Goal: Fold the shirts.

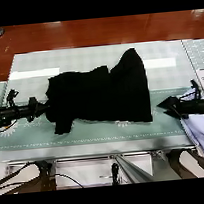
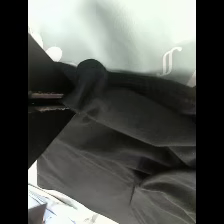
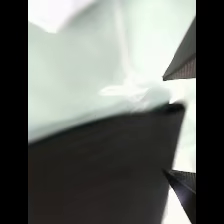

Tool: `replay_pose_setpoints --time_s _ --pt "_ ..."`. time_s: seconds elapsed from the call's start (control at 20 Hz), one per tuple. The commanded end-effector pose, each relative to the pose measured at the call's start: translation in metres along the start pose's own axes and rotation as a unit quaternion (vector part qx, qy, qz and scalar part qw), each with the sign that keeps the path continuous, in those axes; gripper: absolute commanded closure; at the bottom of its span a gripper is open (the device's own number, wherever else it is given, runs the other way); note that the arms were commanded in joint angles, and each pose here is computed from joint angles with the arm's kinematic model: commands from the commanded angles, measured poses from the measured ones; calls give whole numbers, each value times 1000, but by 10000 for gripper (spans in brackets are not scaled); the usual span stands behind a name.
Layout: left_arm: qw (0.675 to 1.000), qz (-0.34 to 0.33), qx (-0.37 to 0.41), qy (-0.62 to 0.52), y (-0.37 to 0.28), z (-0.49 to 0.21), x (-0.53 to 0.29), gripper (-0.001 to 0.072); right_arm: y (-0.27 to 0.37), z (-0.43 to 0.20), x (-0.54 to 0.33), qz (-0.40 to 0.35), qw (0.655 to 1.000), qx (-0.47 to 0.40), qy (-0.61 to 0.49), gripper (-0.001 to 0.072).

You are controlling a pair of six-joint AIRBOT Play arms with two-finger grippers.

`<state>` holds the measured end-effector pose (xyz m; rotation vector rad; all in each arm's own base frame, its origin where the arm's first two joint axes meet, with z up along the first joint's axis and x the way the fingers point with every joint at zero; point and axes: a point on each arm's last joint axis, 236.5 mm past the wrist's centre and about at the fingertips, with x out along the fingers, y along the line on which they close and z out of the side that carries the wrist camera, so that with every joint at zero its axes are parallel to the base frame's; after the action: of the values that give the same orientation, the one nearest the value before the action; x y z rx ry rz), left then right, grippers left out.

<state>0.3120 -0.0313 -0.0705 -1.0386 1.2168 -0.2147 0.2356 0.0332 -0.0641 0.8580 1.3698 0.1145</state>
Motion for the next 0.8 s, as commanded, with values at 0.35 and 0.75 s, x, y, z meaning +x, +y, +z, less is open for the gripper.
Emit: replay_pose_setpoints --time_s 0.35,0.75 --pt "1000 -3 16 20 -7 -10 6 685 25 -23 63 -19 997 -32 66 86" --pt "997 -23 65 23 -37 -14 -4 685 99 -9 86 35 993 -86 66 689"
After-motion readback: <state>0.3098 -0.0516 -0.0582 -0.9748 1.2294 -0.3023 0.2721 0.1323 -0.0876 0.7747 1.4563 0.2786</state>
